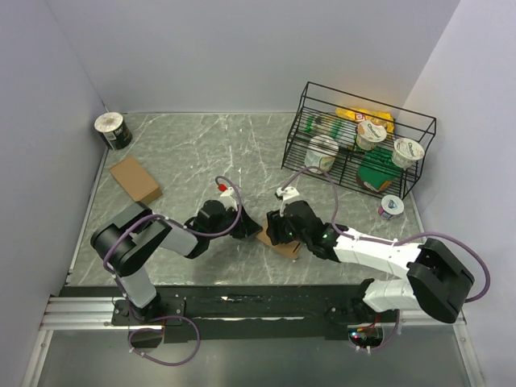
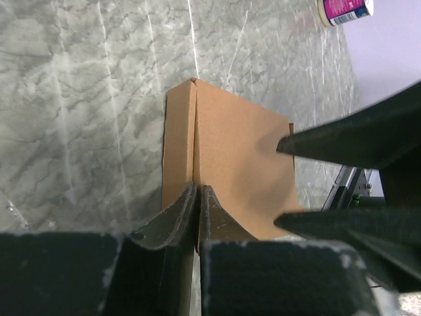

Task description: Fold the paper box

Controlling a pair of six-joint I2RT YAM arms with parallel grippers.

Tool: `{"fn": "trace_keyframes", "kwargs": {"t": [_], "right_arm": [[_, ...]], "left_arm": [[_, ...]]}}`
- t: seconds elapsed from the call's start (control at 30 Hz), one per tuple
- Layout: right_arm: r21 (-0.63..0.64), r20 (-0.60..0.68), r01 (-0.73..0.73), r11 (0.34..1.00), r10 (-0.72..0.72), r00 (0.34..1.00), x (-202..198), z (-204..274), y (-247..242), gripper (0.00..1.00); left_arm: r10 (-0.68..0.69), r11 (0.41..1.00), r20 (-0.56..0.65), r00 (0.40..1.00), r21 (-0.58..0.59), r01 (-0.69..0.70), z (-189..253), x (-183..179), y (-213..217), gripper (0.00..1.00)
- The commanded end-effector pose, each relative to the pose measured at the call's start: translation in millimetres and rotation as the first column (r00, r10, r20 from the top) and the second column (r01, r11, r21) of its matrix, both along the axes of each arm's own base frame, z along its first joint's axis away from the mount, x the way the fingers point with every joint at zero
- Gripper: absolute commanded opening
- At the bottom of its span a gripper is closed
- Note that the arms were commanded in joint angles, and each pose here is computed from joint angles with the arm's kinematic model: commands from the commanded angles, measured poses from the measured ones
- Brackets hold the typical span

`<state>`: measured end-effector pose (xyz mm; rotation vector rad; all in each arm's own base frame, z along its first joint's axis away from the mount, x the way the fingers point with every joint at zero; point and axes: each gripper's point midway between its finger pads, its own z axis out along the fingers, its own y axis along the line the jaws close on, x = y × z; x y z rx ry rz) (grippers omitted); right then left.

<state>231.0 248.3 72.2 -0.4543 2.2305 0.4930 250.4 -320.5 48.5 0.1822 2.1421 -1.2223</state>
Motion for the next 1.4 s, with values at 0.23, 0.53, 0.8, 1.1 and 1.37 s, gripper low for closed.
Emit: {"fn": "trace_keyframes", "kwargs": {"t": [0.23,0.53,0.8,1.1,1.37], "right_arm": [[-0.059,-0.075,-0.001,0.998,-0.004,0.997,2,-22,-7,0.65],[-0.086,-0.083,-0.055,0.995,0.048,0.995,2,-42,-2,0.67],[-0.017,-0.019,-0.143,0.99,0.143,0.99,-1,7,7,0.87],[-0.032,-0.052,-0.302,0.953,0.3,0.952,8,34,5,0.9],[-0.146,-0.069,-0.384,0.912,0.378,0.923,5,16,2,0.99]], "left_arm": [[0.035,0.985,-0.042,0.998,0.17,-0.027,-13,-8,20,0.52],[0.048,0.979,0.049,0.998,0.198,-0.056,6,1,28,0.74],[0.077,0.993,0.053,0.996,0.087,-0.081,13,1,46,0.85],[0.0,1.0,0.106,0.994,0.001,0.0,31,-9,37,0.91],[-0.028,0.998,0.079,0.996,0.054,0.024,7,-3,32,0.72]]}}
